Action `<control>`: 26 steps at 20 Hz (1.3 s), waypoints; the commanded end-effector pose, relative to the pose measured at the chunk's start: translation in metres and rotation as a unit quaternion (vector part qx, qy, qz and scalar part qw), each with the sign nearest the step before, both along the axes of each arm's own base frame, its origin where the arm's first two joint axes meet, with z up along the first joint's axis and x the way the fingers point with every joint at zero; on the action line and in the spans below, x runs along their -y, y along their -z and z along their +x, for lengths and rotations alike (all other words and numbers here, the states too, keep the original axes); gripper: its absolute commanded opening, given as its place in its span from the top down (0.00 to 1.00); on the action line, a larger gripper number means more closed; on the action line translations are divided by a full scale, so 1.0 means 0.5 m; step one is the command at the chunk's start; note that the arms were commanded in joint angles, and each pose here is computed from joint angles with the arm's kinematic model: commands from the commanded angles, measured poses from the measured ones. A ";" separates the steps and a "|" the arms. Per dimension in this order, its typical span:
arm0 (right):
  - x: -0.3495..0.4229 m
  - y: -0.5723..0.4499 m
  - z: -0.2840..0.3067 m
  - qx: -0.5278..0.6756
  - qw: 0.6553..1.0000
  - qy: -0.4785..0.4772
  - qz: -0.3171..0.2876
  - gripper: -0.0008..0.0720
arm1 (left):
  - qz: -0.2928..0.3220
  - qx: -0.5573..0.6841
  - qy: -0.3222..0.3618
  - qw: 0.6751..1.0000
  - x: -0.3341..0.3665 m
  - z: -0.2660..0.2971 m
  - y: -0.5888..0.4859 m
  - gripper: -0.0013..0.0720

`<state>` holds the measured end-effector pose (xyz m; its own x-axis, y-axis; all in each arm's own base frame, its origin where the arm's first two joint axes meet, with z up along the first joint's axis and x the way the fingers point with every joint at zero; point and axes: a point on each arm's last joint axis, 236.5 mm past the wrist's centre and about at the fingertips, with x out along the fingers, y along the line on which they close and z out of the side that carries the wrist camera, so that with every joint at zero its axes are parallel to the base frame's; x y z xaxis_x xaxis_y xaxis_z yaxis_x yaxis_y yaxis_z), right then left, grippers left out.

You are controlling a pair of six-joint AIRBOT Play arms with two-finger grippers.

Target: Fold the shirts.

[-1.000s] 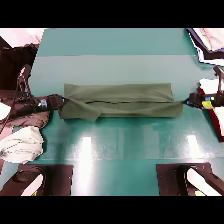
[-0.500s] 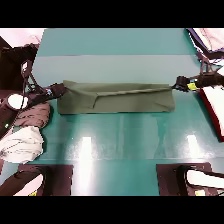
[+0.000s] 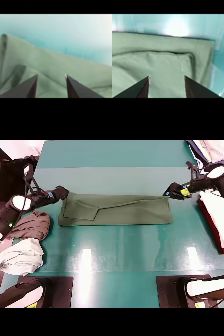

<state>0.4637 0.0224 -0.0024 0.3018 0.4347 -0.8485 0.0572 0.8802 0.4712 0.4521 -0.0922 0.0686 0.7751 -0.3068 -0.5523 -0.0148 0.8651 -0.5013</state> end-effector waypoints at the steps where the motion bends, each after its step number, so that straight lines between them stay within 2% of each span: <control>1: 0.049 -0.001 -0.059 -0.052 0.998 -0.017 0.025 0.30 | -0.007 -0.025 0.049 0.998 0.039 -0.016 -0.033 0.40; 2: 0.070 0.011 -0.078 -0.066 0.997 -0.013 0.031 0.29 | -0.006 -0.030 0.060 0.998 0.046 -0.021 -0.037 0.44; 3: 0.088 0.028 -0.096 -0.078 0.996 -0.008 0.036 0.29 | -0.002 -0.034 0.072 0.997 0.052 -0.028 -0.035 0.73; 4: 0.102 0.046 -0.114 -0.088 0.995 -0.005 0.041 0.28 | 0.005 -0.040 0.085 0.996 0.057 -0.036 -0.029 0.94; 7: 0.103 0.098 -0.154 -0.113 0.989 0.007 0.091 0.28 | 0.005 -0.060 0.103 0.993 0.067 -0.055 -0.016 0.95; 13: 0.027 0.133 -0.125 -0.117 0.965 0.023 0.235 0.28 | 0.003 -0.088 0.123 0.989 0.079 -0.082 -0.001 0.95; 17: -0.028 0.142 -0.089 -0.114 0.964 -0.010 0.239 0.29 | 0.000 -0.108 0.137 0.985 0.087 -0.102 0.010 0.95; 18: -0.038 0.138 -0.077 -0.103 0.967 -0.022 0.232 0.41 | 0.000 -0.115 0.142 0.983 0.090 -0.109 0.013 0.95; 19: -0.047 0.131 -0.061 -0.089 0.970 -0.032 0.222 0.59 | -0.001 -0.120 0.145 0.982 0.091 -0.113 0.015 0.95; 20: -0.054 0.121 -0.047 -0.074 0.973 -0.043 0.215 0.82 | -0.005 -0.125 0.144 0.982 0.093 -0.116 0.016 0.95; 21: -0.059 0.110 -0.036 -0.060 0.975 -0.055 0.209 0.97 | -0.011 -0.131 0.142 0.981 0.096 -0.120 0.018 0.95; 26: -0.104 0.017 -0.021 -0.036 0.968 -0.125 0.214 0.97 | -0.006 -0.150 0.190 0.970 0.179 -0.135 0.046 0.95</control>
<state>0.4505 0.0583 -0.0378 0.1253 0.7801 -0.6129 -0.0099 0.6188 0.7855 0.3899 -0.1596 0.0546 0.4611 -0.5234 -0.7165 0.1307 0.8387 -0.5286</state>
